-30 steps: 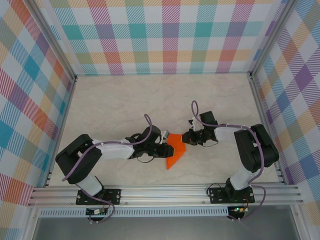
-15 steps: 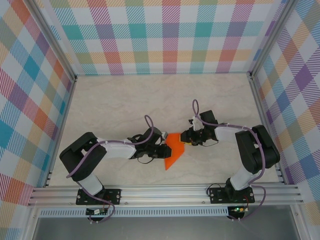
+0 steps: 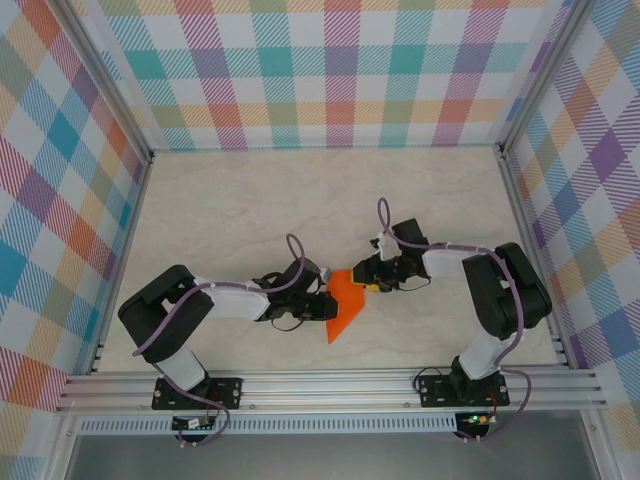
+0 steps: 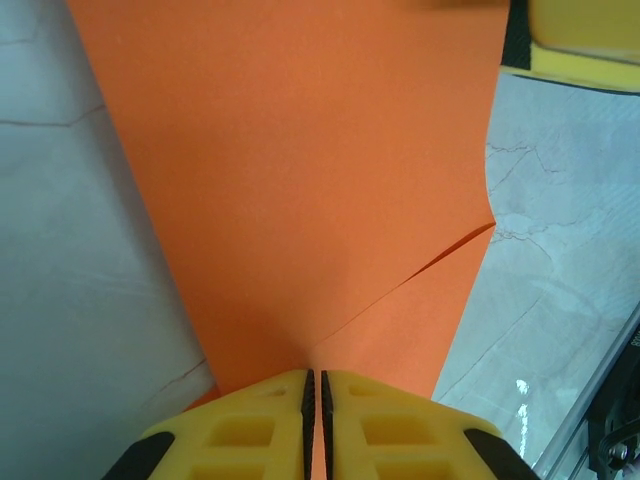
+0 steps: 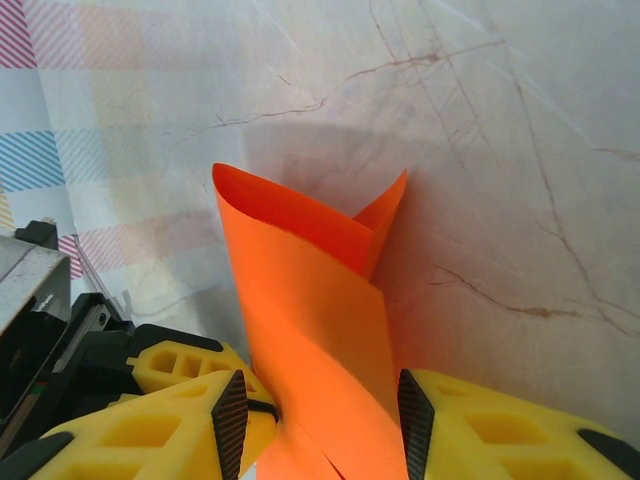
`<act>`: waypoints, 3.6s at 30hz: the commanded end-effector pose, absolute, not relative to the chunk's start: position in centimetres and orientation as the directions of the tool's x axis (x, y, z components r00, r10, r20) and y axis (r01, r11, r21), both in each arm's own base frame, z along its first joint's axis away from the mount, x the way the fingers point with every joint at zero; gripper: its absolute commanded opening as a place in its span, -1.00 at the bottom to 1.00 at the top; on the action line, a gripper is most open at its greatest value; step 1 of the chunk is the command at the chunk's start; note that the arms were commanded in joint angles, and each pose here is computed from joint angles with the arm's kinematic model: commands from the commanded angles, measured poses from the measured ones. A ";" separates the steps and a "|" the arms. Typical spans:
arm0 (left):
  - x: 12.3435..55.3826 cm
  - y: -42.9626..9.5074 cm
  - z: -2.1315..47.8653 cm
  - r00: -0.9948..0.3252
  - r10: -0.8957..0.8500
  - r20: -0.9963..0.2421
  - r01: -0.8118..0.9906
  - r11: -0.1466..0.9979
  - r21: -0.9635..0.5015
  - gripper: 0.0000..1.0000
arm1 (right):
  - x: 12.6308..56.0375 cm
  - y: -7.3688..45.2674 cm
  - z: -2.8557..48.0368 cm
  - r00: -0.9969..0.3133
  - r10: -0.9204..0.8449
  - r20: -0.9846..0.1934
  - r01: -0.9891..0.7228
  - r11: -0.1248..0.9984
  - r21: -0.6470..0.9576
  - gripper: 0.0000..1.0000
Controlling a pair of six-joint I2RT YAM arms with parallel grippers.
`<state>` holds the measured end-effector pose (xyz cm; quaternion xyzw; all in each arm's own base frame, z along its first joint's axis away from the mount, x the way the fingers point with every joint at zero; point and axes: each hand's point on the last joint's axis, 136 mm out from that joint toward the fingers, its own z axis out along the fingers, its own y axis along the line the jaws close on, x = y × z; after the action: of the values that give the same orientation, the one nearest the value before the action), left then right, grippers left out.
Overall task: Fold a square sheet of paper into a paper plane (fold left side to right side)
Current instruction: Fold the wing for the fifth time at the center of the table.
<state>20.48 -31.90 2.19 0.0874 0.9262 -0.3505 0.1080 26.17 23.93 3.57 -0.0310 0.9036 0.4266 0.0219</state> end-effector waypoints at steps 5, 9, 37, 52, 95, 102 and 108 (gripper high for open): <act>21.0 -31.3 3.4 -0.936 0.114 -0.333 0.312 0.706 -0.636 -0.77 | 25.8 25.5 3.7 -0.992 -0.109 -0.065 -0.119 0.607 0.786 -0.23; 21.3 -30.9 3.8 -0.925 0.144 -0.350 0.352 0.672 -0.651 -0.79 | 25.7 25.6 3.5 -0.990 -0.125 -0.066 -0.129 0.603 0.788 -0.36; 24.8 -29.7 1.8 -0.934 0.150 -0.325 0.340 0.662 -0.669 -0.85 | 25.3 26.3 2.5 -0.995 -0.102 -0.001 -0.064 0.619 0.782 -0.81; 23.8 -28.4 7.0 -0.879 0.188 -0.438 0.444 0.658 -0.608 -0.25 | 25.3 25.3 2.1 -0.996 -0.080 0.028 -0.035 0.693 0.720 -1.00; 19.1 -32.5 2.5 -0.589 0.687 -0.425 0.688 0.703 0.183 0.22 | 25.5 26.3 4.0 -0.991 -0.048 0.125 0.059 0.676 0.734 -1.00; 19.4 -32.4 2.4 -0.572 0.704 -0.422 0.677 0.695 0.241 0.10 | 25.5 26.4 4.2 -0.990 -0.049 0.134 0.067 0.671 0.738 -1.00; 19.4 -32.5 2.1 -0.567 0.711 -0.416 0.674 0.691 0.262 -0.12 | 25.3 26.3 3.9 -0.989 -0.048 0.139 0.070 0.678 0.732 -1.00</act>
<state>19.23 -32.70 2.26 0.3859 0.8888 0.0110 0.2468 25.59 25.81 3.54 0.0033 0.9166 0.3953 -0.0597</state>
